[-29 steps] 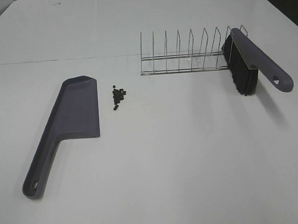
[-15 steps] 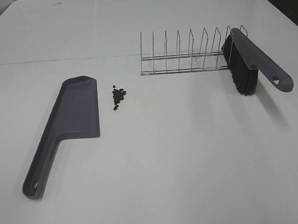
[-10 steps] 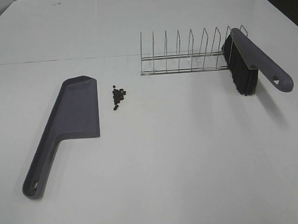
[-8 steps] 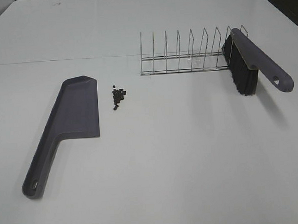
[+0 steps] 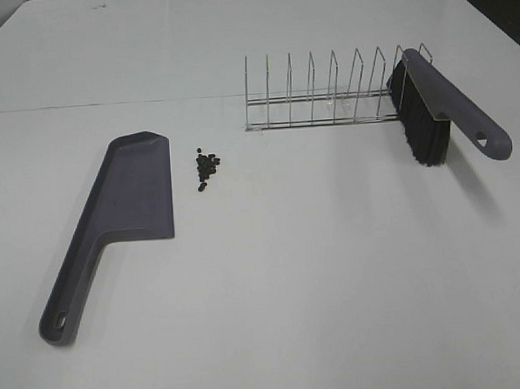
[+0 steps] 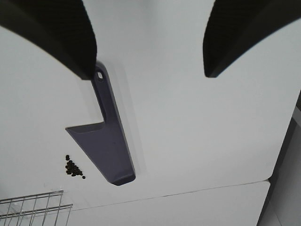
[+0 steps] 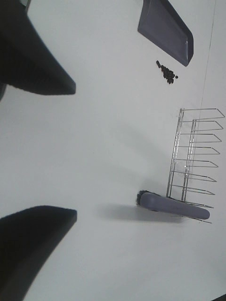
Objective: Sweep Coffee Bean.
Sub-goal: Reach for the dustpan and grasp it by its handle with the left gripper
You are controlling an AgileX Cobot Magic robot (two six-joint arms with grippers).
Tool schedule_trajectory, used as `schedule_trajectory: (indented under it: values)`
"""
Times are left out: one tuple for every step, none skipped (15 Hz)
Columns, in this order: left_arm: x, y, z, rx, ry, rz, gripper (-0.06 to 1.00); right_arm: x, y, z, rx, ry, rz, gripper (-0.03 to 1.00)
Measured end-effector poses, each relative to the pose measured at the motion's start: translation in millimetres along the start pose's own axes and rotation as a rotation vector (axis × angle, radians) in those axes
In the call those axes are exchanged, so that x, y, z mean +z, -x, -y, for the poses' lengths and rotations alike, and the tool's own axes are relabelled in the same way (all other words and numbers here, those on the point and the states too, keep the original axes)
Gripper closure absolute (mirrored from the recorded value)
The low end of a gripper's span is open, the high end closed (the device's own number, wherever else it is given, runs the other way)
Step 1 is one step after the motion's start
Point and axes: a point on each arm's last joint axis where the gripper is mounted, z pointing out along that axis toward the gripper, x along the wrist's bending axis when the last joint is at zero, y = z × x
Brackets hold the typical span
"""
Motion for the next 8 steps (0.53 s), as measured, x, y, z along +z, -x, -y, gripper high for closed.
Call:
schedule_trajectory:
  values:
    - [0.0,0.0,0.0,0.0,0.0,0.0,0.35,0.0,0.0,0.0,0.0,0.0,0.0,0.41]
    - [0.0,0.0,0.0,0.0,0.0,0.0,0.35,0.0,0.0,0.0,0.0,0.0,0.0,0.41]
    - [0.0,0.0,0.0,0.0,0.0,0.0,0.35,0.0,0.0,0.0,0.0,0.0,0.0,0.41]
    - [0.0,0.0,0.0,0.0,0.0,0.0,0.35,0.0,0.0,0.0,0.0,0.0,0.0,0.41]
    - [0.0,0.0,0.0,0.0,0.0,0.0,0.35,0.0,0.0,0.0,0.0,0.0,0.0,0.41]
    - [0.0,0.0,0.0,0.0,0.0,0.0,0.35,0.0,0.0,0.0,0.0,0.0,0.0,0.41]
    - [0.0,0.0,0.0,0.0,0.0,0.0,0.35,0.0,0.0,0.0,0.0,0.0,0.0,0.41]
    - [0.0,0.0,0.0,0.0,0.0,0.0,0.35,0.0,0.0,0.0,0.0,0.0,0.0,0.41]
